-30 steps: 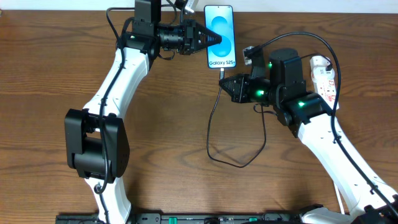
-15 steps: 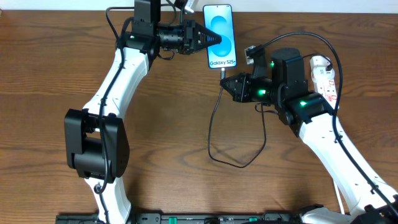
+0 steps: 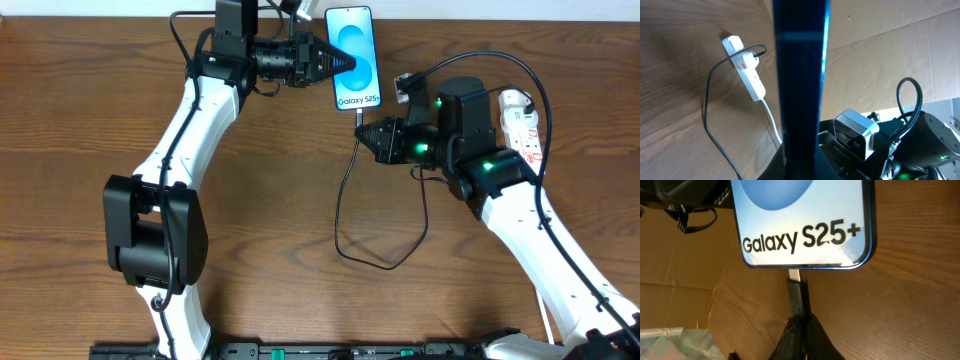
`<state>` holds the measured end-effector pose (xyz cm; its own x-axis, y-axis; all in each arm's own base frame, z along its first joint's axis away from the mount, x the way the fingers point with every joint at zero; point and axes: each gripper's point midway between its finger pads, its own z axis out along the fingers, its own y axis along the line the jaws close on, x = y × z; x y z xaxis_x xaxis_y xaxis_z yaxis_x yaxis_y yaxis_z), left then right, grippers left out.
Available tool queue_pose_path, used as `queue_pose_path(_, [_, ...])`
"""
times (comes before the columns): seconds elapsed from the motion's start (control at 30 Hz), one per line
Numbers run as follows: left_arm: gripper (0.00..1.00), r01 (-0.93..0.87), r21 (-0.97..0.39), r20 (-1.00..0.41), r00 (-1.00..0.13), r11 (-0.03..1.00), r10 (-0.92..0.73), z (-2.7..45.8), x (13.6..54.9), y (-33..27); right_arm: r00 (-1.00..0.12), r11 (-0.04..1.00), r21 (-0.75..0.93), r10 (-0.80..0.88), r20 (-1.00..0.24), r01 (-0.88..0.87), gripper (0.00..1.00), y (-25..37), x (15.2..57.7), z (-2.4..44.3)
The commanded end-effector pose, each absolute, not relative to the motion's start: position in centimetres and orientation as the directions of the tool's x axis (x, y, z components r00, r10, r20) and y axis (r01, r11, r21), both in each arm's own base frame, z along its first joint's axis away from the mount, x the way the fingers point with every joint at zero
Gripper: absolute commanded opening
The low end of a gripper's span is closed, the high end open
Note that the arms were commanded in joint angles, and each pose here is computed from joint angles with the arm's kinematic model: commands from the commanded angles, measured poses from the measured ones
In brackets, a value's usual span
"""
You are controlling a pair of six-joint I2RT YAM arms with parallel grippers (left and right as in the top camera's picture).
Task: Plug charger to phone and switch on socket
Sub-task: 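Push the USB-C plug upward into the phone's bottom port with right gripper, then hold the plug pressed into the port while left gripper holds phone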
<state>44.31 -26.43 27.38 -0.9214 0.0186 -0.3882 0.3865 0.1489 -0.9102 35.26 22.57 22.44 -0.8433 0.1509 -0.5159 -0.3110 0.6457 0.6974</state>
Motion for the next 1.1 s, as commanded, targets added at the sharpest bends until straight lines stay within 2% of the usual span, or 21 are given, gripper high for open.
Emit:
queue_pose_path(0.0, [0.07,0.449,-0.890,-0.445,-0.894,0.083,0.062,29.79,42.77,-26.54,-0.804,0.653,0.670,0.153,-0.574,-0.354,0.01,21.90,35.80,23.84])
queue_pose_path(0.37, [0.07,0.449,-0.890,-0.444,-0.894,0.081,0.064,29.81,42.72,-26.54,-0.786,0.652,0.633,0.089,-0.612,-0.418,0.01,21.74,35.44,23.69])
queue_pose_path(1.07, [0.08,0.463,-0.884,-0.458,-0.885,0.061,0.079,29.96,42.36,-26.54,-0.798,0.630,0.659,0.101,-0.594,-0.411,0.01,22.23,35.18,24.25])
